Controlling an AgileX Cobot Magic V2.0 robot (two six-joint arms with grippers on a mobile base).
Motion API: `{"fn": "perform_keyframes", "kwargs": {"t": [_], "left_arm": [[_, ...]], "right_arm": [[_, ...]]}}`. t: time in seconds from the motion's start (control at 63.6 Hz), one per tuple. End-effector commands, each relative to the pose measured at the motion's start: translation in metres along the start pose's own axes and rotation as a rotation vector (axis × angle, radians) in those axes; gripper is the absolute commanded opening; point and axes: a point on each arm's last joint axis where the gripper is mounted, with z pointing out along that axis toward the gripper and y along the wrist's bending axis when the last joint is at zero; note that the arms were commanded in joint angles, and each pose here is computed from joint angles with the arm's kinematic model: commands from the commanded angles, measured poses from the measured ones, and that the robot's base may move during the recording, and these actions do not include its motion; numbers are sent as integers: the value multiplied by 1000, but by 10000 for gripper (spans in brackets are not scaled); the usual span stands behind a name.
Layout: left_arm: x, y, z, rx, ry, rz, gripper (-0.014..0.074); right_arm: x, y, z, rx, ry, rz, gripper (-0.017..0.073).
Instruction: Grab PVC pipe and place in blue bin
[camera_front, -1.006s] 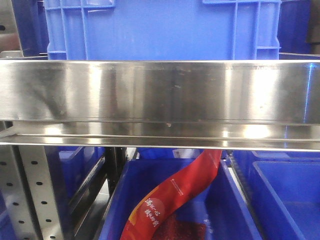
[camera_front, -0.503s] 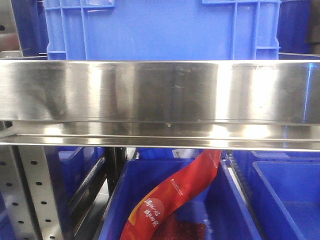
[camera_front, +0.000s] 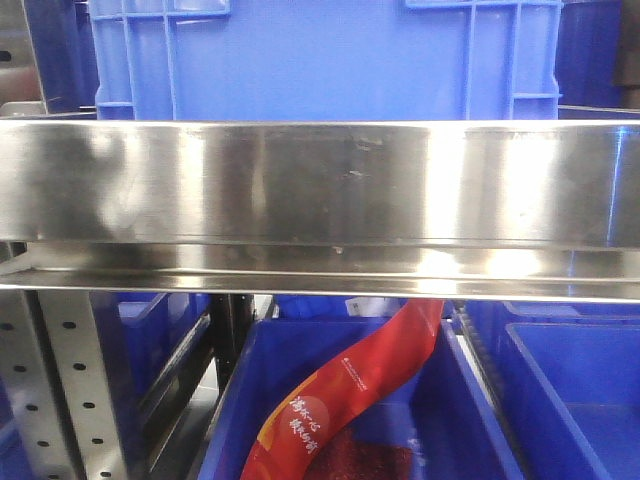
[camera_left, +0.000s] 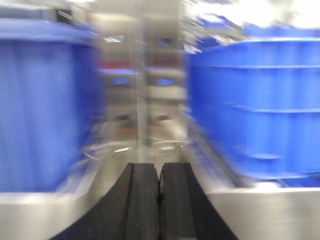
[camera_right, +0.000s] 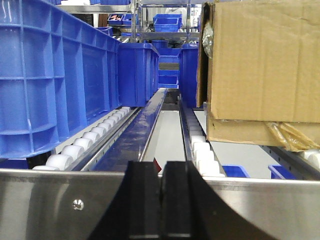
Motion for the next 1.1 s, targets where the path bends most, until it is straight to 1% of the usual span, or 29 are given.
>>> {"fn": "perform_keyframes", "kwargs": {"t": [0.0, 0.079, 0.141, 0.22, 0.267, 0.503, 0.645, 1.085], "left_arm": [[14, 2, -9, -51, -31, 10, -111], [28, 3, -8, -68, -4, 7, -111], [34, 3, -7, -66, -1, -17, -111], [33, 3, -7, -61, -14, -47, -111], [35, 2, -7, -56, 10, -48, -111], [35, 1, -7, -34, 6, -49, -111], [35, 0, -7, -6, 6, -51, -111], [35, 0, -7, -6, 6, -51, -111]], "right_arm": [[-2, 0, 0, -3, -27, -8, -168], [-2, 0, 0, -3, -27, -8, -168], [-2, 0, 0, -3, -27, -8, -168], [-2, 0, 0, -3, -27, -8, -168], [-2, 0, 0, -3, -27, -8, -168], [-2, 0, 0, -3, -27, -8, -168], [-2, 0, 0, -3, -27, -8, -168], [-2, 0, 0, -3, -27, -8, -168]]}}
